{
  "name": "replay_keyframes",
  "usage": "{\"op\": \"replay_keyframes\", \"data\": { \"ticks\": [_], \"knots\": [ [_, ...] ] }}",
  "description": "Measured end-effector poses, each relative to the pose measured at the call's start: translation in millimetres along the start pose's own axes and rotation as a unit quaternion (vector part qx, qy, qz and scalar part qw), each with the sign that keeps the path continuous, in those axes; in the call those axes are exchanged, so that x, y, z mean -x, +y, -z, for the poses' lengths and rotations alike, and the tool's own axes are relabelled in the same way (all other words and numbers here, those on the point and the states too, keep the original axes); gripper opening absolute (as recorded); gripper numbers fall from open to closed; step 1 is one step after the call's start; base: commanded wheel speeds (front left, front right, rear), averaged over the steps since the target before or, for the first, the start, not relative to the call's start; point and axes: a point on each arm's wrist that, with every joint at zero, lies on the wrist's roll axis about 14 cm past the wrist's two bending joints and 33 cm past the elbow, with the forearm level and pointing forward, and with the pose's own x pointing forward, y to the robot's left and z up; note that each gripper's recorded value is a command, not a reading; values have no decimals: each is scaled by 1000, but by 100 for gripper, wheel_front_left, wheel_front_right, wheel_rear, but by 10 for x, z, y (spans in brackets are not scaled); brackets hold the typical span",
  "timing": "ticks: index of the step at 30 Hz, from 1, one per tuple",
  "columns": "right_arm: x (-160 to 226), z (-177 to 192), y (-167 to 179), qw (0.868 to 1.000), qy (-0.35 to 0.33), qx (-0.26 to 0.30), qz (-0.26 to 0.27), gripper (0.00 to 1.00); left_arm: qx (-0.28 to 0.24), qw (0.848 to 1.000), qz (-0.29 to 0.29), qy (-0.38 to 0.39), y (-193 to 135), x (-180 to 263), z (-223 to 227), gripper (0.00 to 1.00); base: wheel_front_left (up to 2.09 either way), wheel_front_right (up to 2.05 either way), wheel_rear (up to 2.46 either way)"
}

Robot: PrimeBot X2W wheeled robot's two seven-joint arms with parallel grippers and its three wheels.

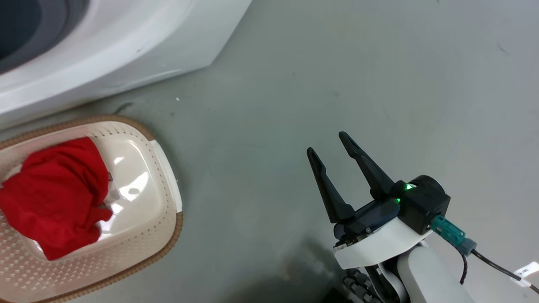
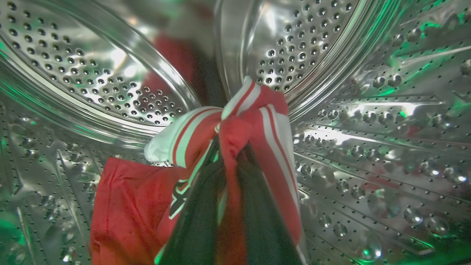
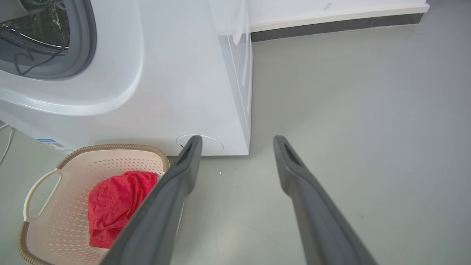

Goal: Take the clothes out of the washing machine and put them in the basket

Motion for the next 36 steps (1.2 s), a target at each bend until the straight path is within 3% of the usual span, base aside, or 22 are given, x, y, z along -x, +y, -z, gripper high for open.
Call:
{"op": "replay_keyframes", "data": {
  "ticks": [4,16,23,36],
  "knots": [
    [38,-125,25,1000,-14,4,-3,100,5,999,-2,-39,6,178,-114,0,0,0,0],
    [319,-439,72,999,-51,4,2,100,34,998,-9,-60,108,844,-326,0,0,0,0],
    [487,-604,175,997,-74,3,-7,100,42,995,-14,-86,217,1382,-515,0,0,0,0],
    [737,-840,321,994,-104,14,-23,100,59,990,-9,-128,136,2424,-781,0,0,0,0]
  ]
}}
